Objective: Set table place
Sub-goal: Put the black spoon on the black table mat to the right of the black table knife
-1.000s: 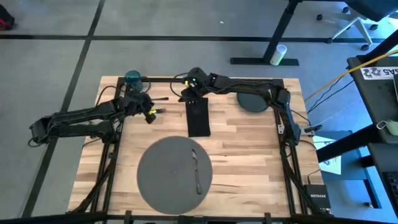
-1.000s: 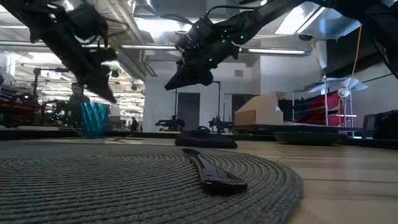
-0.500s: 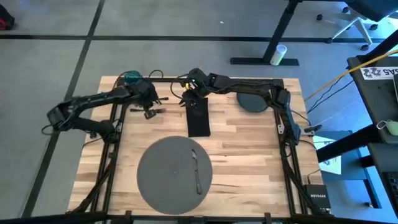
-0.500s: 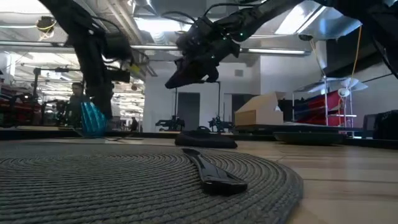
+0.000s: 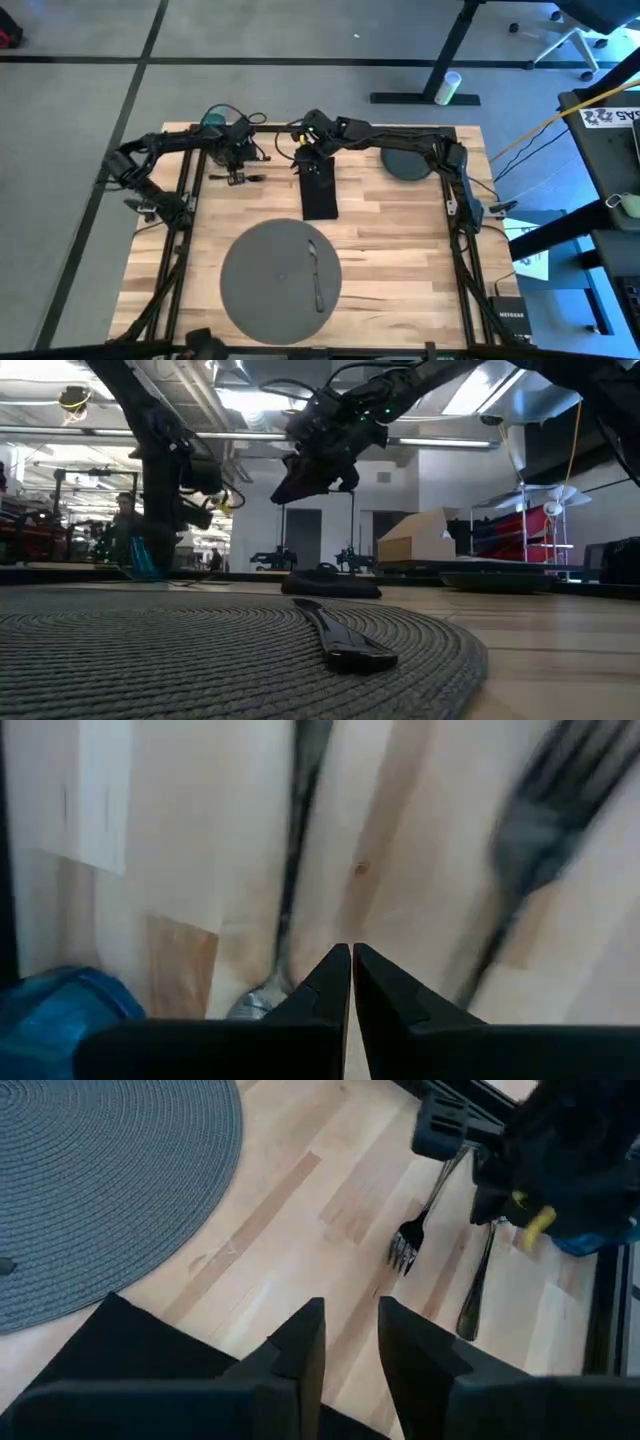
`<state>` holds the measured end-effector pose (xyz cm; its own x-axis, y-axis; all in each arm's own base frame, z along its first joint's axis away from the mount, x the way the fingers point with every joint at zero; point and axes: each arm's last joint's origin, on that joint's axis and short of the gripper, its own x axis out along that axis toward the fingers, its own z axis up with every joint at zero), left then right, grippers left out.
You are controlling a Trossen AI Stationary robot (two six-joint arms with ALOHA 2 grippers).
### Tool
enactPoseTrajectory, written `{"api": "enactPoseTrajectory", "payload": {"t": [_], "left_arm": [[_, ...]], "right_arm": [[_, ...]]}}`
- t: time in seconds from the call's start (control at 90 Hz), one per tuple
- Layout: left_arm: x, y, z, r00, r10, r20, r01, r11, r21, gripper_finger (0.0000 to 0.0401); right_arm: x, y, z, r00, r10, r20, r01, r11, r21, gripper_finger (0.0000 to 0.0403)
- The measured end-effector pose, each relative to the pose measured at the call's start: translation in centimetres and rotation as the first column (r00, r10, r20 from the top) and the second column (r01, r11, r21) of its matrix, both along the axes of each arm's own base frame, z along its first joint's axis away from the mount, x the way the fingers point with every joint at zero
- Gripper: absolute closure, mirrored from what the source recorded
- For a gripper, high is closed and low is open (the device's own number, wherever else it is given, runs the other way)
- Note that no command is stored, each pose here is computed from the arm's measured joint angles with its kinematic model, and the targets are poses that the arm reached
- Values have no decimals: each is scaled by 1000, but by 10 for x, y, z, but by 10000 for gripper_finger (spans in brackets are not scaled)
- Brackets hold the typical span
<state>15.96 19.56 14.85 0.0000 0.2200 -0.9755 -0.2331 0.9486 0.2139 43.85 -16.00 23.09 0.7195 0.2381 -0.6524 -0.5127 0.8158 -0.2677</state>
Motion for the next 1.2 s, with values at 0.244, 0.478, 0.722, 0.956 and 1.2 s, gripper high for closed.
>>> {"api": "enactPoseTrajectory", "payload": {"t": [0.244,0.478,0.722,0.956,1.2], "left_arm": [[2,14,-7,1000,-4,4,4,1000,14,401],[4,16,-21,998,-43,-41,42,999,-32,401],[12,10,-18,998,-23,-67,19,998,-57,401],[27,2,-13,996,-28,-87,24,999,-41,401],[33,3,-11,997,13,-76,-11,1000,26,400]], "right_arm": [[0,0,0,1000,5,1,-5,1000,-5,322],[-1,0,-1,1000,8,-12,-8,1000,0,322],[-1,1,-1,1000,11,-10,-11,1000,4,323],[-2,1,-1,1000,12,-19,-12,1000,7,323],[-3,2,-2,999,13,-35,-13,1000,14,323]]}}
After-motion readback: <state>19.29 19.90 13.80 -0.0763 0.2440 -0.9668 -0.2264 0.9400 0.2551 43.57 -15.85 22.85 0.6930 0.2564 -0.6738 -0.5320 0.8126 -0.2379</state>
